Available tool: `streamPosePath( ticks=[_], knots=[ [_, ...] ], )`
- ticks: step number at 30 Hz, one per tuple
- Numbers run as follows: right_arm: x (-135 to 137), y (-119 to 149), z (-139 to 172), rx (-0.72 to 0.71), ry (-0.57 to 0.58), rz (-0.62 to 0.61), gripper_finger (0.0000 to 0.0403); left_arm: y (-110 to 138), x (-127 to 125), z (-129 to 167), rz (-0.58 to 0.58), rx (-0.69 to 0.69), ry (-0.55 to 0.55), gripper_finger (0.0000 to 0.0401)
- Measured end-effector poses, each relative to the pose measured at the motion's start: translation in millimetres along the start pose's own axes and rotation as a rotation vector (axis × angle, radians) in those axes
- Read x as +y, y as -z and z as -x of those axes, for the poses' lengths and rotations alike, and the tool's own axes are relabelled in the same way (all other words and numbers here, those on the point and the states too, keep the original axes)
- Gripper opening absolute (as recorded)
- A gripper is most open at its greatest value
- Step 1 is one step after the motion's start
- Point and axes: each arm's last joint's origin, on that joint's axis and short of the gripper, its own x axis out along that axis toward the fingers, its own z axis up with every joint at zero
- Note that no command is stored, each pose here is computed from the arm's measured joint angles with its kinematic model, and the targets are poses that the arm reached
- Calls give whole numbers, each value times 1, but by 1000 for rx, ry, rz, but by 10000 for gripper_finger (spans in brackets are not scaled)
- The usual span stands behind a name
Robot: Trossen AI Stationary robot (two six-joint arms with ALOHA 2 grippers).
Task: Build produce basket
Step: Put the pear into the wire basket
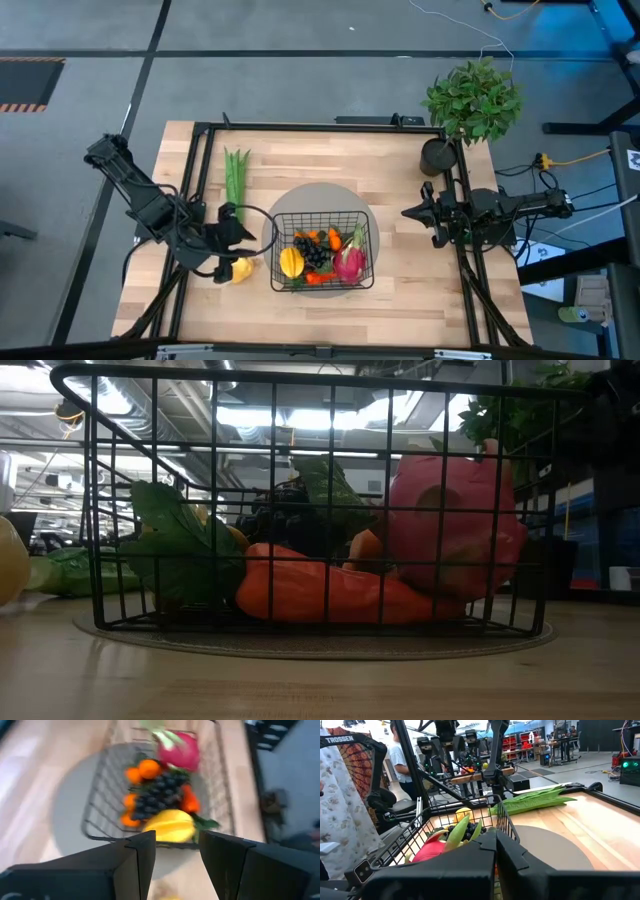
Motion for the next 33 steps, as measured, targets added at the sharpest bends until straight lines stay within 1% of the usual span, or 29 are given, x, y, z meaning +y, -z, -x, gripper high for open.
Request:
streamPosePath(
  ticks=[2, 3, 7, 9, 11, 15, 19, 21, 23, 25, 27, 29, 33],
  knots=[
    [0, 0, 0, 0, 0, 0, 5, 1, 7, -2, 65, -4, -90, 138],
    [0, 0, 0, 0, 0, 0, 5, 3, 13, -3, 104, 17, -135, 138],
    [0, 0, 0, 0, 0, 0, 5, 16, 34, -7, 213, 191, -300, 138],
    [0, 0, 0, 0, 0, 0, 5, 22, 40, -7, 257, 284, -342, 138],
    [0, 0, 0, 0, 0, 0, 5, 26, 41, -6, 256, 369, -331, 138],
    [0, 0, 0, 0, 1, 0, 5, 37, 28, -12, 253, 461, -226, 138],
    [0, 0, 0, 0, 1, 0, 5, 57, 10, -30, 288, 521, -127, 138],
    [0, 0, 0, 0, 1, 0, 5, 67, 2, -39, 303, 578, -93, 138],
    [0, 0, 0, 0, 1, 0, 5, 77, -5, -46, 335, 649, -83, 138],
    [0, 0, 0, 0, 1, 0, 5, 86, -11, -50, 372, 717, -103, 138],
    [0, 0, 0, 0, 1, 0, 5, 93, -19, -53, 381, 760, -114, 138],
    [0, 0, 0, 0, 1, 0, 5, 101, -26, -54, 369, 788, -125, 138],
    [0, 0, 0, 0, 1, 0, 5, 118, -48, -58, 300, 808, -74, 137]
  ],
)
